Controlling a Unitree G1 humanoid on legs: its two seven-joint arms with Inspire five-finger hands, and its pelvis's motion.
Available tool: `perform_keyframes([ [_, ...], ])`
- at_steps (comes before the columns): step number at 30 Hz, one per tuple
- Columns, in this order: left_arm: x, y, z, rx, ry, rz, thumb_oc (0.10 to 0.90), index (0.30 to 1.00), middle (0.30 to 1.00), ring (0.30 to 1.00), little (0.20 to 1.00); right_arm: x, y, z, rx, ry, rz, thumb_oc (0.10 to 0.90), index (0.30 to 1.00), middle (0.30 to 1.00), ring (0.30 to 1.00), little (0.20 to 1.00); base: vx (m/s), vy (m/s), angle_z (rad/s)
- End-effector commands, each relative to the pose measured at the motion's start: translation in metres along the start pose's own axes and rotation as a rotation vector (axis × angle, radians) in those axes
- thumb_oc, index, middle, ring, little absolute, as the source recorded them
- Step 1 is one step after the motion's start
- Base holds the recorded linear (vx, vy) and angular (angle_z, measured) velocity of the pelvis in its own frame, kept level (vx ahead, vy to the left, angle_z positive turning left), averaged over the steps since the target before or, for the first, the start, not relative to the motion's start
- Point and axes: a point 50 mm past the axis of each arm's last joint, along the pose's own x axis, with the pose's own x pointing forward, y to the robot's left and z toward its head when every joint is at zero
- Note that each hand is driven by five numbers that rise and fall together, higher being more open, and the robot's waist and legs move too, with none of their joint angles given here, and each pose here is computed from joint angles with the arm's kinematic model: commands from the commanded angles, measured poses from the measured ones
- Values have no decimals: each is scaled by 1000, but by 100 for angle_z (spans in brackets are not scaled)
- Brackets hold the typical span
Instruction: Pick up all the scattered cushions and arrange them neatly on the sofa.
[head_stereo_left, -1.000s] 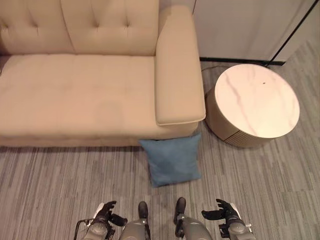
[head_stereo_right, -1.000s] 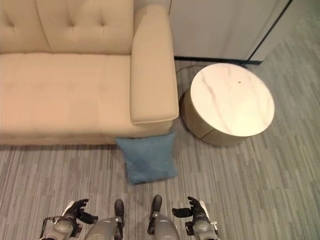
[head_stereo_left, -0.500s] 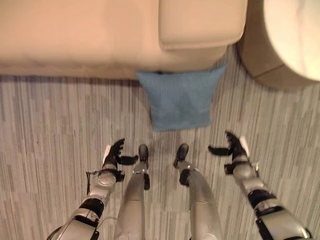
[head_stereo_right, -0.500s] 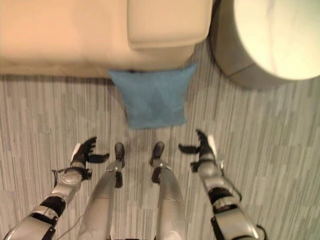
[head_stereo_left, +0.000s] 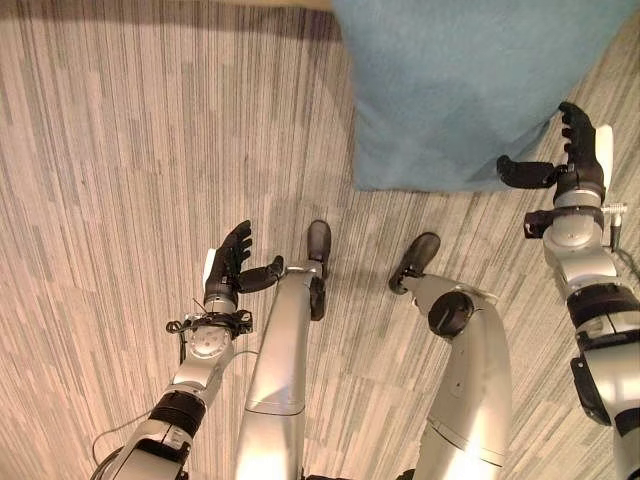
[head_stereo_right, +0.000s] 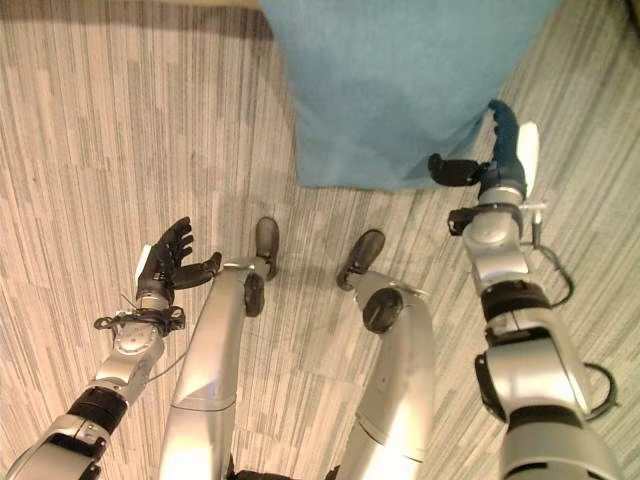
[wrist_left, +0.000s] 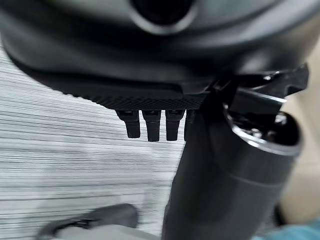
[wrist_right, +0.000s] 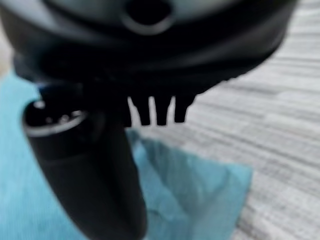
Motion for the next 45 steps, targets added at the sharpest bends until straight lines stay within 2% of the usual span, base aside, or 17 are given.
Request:
perform_keyframes([
  [1,-45,24,-51,41,159,69,800,900,900,900,900,-11,-5,-15,-48,-33,-14,800,900,900,900,900,25,1,14],
  [3,-44,23,-46,26,134,60,800,900,900,900,900,-6,-1,1,-40,-77,-7,800,900,900,900,900,20,7,13],
  [4,-44,22,-43,23,121,58,800,900,900,900,900,-4,0,9,-42,-104,-4,621,632,632,632,632,11,-1,15],
  [5,-43,21,-40,16,110,53,800,900,900,900,900,-2,4,18,-38,-133,5,400,300,300,300,300,21,-1,11],
  [9,-40,14,-35,-5,88,38,800,900,900,900,900,-6,25,53,13,-270,64,400,300,300,300,300,10,5,3],
  [18,-33,2,-32,9,81,16,800,900,900,900,900,-26,40,62,77,-358,105,400,300,300,300,300,-32,-14,6],
  [26,-34,-5,-38,43,106,-21,800,900,900,900,900,-71,58,20,154,-298,160,400,300,300,300,300,-63,-4,2],
  [29,-36,-5,-41,57,120,-26,800,900,900,900,900,-78,60,13,161,-282,171,400,300,300,300,300,-16,-2,-1],
  [31,-43,-3,-50,72,161,-37,800,900,900,900,900,-98,66,-4,186,-239,204,400,300,300,300,300,0,0,0],
  [34,-56,2,-65,70,221,-27,800,900,900,900,900,-115,65,-20,172,-198,228,400,300,300,300,300,43,0,-9],
  [37,-76,18,-83,86,303,-2,800,900,900,900,900,-133,49,-39,117,-172,236,400,300,300,300,300,131,28,-7],
  [42,-90,29,-84,24,305,62,800,900,900,900,900,-140,20,-40,99,-205,198,400,300,300,300,300,257,39,-1],
  [45,-88,32,-79,-28,282,104,800,900,900,900,900,-137,18,-28,136,-246,196,400,300,300,300,300,208,57,-40],
])
